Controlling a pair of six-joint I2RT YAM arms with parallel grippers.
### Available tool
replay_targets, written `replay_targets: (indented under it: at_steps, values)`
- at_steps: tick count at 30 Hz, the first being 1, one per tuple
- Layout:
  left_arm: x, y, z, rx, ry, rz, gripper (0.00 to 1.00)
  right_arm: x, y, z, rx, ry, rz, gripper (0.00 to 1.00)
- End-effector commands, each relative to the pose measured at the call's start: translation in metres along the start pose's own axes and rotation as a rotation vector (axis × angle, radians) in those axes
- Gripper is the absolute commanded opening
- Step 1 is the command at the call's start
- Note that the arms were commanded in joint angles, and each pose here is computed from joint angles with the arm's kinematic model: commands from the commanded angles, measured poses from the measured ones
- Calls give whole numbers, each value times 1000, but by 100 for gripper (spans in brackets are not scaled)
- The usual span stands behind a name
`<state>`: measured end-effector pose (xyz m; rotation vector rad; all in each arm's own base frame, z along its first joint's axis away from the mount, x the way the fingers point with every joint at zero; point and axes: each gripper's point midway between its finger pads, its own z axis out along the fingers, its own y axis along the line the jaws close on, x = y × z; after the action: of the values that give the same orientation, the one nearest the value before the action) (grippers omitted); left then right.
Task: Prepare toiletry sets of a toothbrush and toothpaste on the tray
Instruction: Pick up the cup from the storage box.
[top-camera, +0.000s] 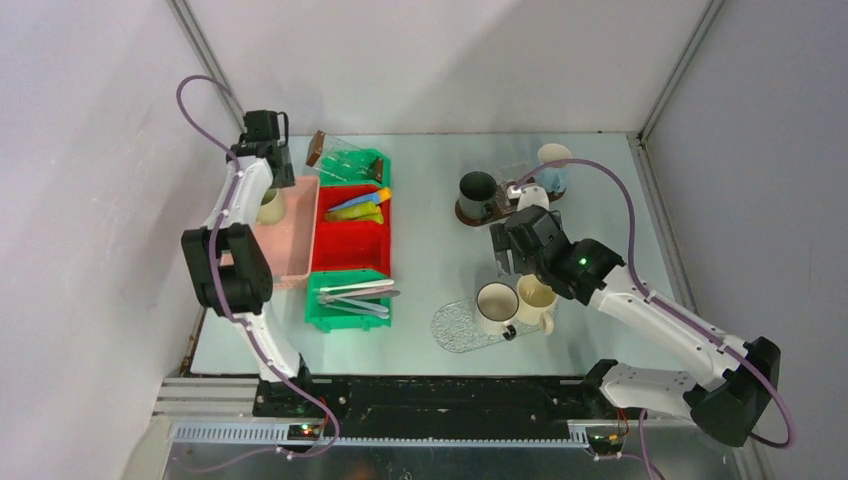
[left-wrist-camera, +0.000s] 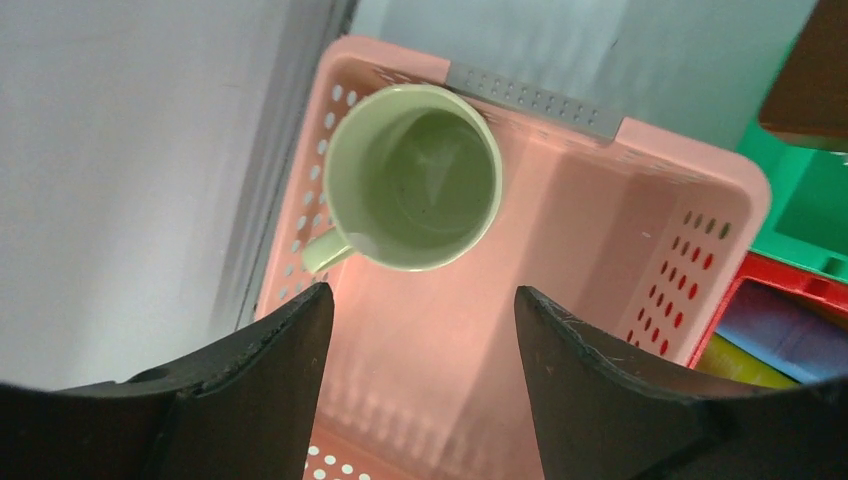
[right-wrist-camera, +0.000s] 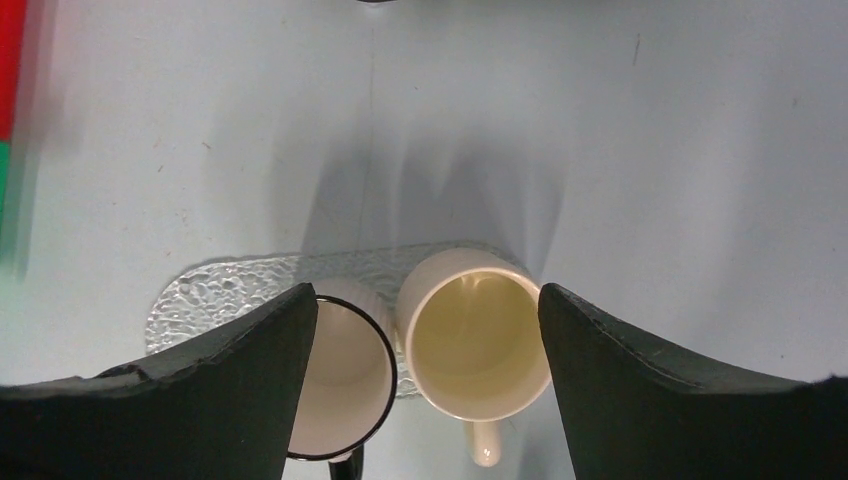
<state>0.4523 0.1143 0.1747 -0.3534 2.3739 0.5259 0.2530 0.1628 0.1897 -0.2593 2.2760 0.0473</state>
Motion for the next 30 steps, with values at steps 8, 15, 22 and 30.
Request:
replay_targets:
  at_steps: [8,15,22,30]
  values:
    - [25,-11,54,47,138,33,67,3,-22,-3,40,11,16,84]
    - [27,-16,73,84,167,14,56,10,-27,-7,55,32,30,84]
    - [30,-23,67,132,169,-1,25,12,-30,-13,60,34,57,84]
    - [7,-14,24,158,94,-82,0,15,-35,-25,60,28,97,84]
